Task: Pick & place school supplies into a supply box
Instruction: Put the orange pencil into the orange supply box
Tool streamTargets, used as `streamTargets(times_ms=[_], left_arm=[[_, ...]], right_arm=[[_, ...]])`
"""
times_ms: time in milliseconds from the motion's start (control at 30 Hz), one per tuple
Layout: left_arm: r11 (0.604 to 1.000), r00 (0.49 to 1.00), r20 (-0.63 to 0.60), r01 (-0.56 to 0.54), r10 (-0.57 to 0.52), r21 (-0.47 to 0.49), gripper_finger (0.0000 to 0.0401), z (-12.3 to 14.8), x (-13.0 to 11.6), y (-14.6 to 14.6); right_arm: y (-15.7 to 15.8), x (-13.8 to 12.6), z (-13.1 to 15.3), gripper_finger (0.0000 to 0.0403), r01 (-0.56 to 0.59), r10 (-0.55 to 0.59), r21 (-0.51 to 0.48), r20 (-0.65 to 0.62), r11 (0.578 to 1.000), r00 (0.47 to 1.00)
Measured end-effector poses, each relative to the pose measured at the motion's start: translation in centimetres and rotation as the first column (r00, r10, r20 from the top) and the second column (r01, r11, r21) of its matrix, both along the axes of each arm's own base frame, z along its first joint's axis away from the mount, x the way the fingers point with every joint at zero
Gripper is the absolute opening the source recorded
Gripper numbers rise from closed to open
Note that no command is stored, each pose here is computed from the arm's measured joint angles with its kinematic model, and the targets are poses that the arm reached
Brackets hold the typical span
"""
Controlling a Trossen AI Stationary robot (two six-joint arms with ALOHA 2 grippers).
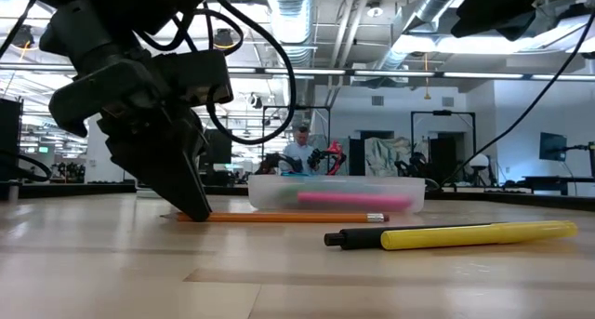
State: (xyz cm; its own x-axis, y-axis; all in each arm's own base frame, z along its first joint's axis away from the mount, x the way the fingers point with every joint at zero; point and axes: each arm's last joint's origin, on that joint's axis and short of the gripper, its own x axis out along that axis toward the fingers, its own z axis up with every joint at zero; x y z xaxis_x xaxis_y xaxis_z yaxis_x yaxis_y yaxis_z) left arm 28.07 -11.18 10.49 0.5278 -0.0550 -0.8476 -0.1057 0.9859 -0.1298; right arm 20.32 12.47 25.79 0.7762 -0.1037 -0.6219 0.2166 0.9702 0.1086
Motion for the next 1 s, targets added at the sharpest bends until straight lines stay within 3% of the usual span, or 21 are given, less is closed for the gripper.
streamTargets(times_ms=[533, 633, 800, 1000], left_arm=[[1.000, 1.000, 0.001, -0.004, 0.004, -0.009, 0.0071, 0.00, 0.05, -0.01], [1.000, 1.000, -0.002, -0.004, 0.004, -0.008, 0.0062, -0.02, 0.02, 0.00], [1.000, 1.000, -0.001, -0.020, 0.020, -0.010, 0.0011, -0.01, 0.02, 0.03], [0.998, 0.998, 0.014, -0.055, 0.055, -0.013, 0.0009, 0.03, 0.10, 0.06]], right_arm=[[-0.07, -0.01, -0.01, 0.0120, 0.008, -0.008, -0.017, 0.003, 1.000, 1.000], [-0.07, -0.01, -0.01, 0.0120, 0.007, -0.007, -0.017, 0.003, 1.000, 1.000], [-0.06, -0.01, 0.00, 0.0120, 0.007, -0.007, -0.017, 0.003, 1.000, 1.000], [-0.06, -0.01, 0.00, 0.0120, 0.011, -0.011, -0.012, 0.004, 1.000, 1.000]])
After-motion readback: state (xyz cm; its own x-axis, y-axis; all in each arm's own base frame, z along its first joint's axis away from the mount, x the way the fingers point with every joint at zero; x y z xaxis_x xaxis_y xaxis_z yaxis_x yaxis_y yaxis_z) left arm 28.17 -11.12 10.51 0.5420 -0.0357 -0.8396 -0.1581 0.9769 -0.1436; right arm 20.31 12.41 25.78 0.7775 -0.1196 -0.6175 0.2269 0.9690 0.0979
